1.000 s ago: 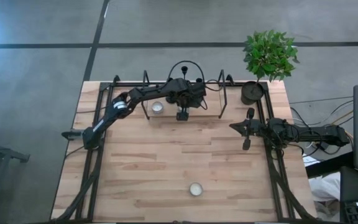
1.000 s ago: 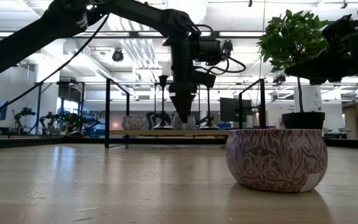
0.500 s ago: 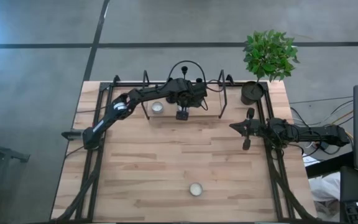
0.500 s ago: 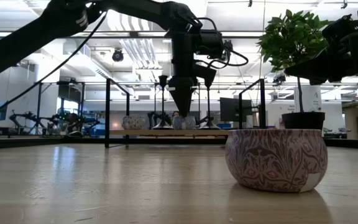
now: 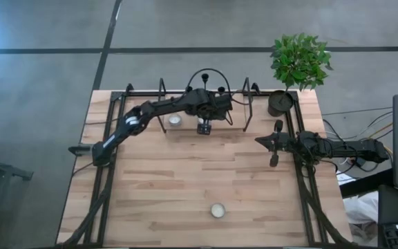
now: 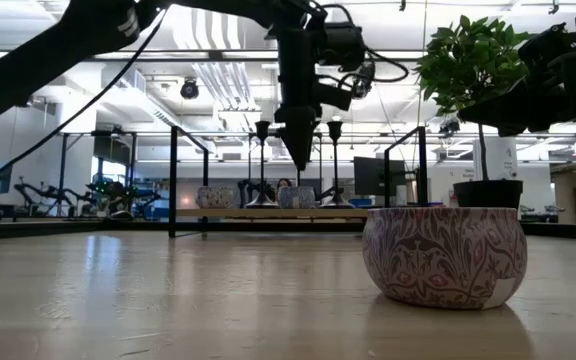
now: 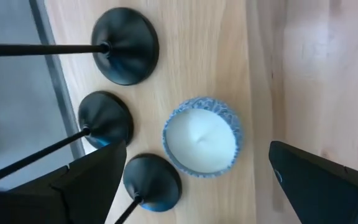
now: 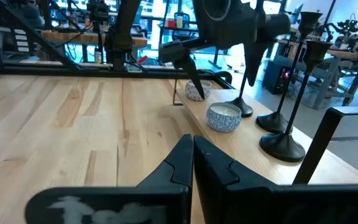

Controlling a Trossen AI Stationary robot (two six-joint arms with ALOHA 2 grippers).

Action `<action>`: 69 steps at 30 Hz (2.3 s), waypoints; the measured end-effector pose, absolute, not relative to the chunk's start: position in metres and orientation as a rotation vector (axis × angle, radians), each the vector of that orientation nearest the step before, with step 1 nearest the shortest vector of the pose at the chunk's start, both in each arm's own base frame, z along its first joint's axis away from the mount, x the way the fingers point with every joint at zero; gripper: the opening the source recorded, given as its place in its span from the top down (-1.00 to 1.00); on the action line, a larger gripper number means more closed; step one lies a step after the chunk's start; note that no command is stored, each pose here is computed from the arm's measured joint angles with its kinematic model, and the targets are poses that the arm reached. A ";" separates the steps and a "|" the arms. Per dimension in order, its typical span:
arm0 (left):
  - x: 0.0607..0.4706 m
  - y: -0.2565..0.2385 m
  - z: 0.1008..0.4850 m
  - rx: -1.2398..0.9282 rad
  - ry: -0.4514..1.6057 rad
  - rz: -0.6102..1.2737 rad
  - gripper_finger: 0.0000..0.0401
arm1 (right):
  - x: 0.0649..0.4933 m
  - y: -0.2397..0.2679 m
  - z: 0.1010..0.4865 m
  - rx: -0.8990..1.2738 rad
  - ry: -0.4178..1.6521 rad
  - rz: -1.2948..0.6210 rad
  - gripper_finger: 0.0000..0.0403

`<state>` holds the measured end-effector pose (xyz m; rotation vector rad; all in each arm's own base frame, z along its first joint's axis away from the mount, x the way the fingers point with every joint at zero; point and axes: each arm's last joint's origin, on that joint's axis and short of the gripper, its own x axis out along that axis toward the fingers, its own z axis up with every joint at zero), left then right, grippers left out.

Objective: Pick & Place candle stick holders
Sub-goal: Put the pink scented candle on the shelf

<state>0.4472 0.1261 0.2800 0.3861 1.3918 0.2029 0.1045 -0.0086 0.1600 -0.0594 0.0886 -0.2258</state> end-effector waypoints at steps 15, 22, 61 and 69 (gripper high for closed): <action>0.443 0.098 0.296 0.355 1.370 0.283 -0.99 | 0.104 -0.009 0.160 -0.059 0.089 -0.226 0.96; 0.443 0.085 0.301 0.341 1.351 0.285 -0.99 | 0.104 -0.009 0.160 -0.060 0.089 -0.226 0.96; 0.352 -0.037 0.353 -0.007 0.478 0.217 -0.99 | 0.104 -0.009 0.160 -0.059 0.089 -0.226 0.96; 0.287 -0.034 0.317 -0.115 0.366 0.021 -0.99 | 0.104 -0.009 0.160 -0.059 0.089 -0.226 0.96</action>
